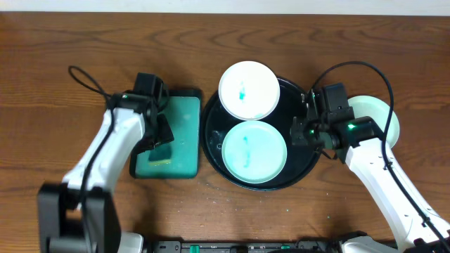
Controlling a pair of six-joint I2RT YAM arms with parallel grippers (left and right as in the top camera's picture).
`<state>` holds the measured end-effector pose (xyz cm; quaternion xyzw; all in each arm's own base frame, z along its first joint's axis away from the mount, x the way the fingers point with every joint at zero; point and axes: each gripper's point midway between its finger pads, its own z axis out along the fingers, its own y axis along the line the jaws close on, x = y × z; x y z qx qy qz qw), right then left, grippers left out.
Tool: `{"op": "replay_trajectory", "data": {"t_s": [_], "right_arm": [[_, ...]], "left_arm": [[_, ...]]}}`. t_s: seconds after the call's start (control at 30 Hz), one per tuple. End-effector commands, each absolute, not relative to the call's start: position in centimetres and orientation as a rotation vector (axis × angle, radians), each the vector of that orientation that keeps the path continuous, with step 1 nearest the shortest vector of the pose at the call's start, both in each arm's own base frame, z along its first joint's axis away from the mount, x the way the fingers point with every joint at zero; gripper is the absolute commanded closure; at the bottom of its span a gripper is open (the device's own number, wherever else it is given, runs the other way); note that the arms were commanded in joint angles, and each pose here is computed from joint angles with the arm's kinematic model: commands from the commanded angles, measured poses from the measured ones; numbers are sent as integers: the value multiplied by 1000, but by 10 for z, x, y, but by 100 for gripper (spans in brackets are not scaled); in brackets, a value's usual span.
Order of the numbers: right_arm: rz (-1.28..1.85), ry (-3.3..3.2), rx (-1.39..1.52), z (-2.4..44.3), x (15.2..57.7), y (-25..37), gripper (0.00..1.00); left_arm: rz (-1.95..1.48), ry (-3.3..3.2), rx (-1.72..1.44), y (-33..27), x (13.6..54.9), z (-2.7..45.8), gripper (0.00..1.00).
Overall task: Clean dirty plates on tray and stack at the side
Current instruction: 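Grip the rim of the front plate with the right gripper, then pick up the sponge with the left gripper and bring it to the plate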
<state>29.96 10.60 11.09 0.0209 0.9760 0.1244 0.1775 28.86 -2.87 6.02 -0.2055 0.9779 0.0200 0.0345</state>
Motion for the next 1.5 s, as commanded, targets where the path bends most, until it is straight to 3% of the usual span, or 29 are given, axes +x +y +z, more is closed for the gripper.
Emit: {"op": "replay_trajectory", "data": {"t_s": [0.0, 0.2, 0.27, 0.67, 0.77, 0.87, 1.03, 1.07, 1.17, 1.27, 1.47], "right_arm": [[351, 2781, 37, 111, 295, 107, 73], [342, 2806, 43, 105, 290, 105, 73], [343, 2806, 47, 105, 289, 105, 73], [124, 2768, 288, 83, 297, 74, 74], [196, 2805, 176, 65, 295, 86, 68], [394, 2853, -43, 49, 291, 115, 56], [468, 2930, -101, 19, 287, 126, 52], [468, 2944, -99, 13, 286, 126, 56], [485, 2979, -93, 0, 284, 129, 82], [486, 2995, -44, -7, 285, 129, 99], [383, 3012, 119, -11, 285, 120, 99]], "left_arm": [[105, 3040, -708, -13, 297, 35, 44], [-148, 3115, -687, -30, 309, -1, 74], [-164, 3117, -678, -32, 310, -2, 93], [-236, 3013, -490, -51, 300, 79, 93], [-249, 2959, -382, -66, 298, 100, 93], [-244, 2922, -287, -79, 295, 113, 93], [-238, 2918, -227, -91, 291, 117, 93], [-247, 2920, -219, -93, 291, 117, 93], [-260, 2924, -219, -100, 288, 117, 93], [-325, 2922, -180, -119, 286, 118, 93], [-581, 2853, -169, -184, 291, 115, 93]]}}
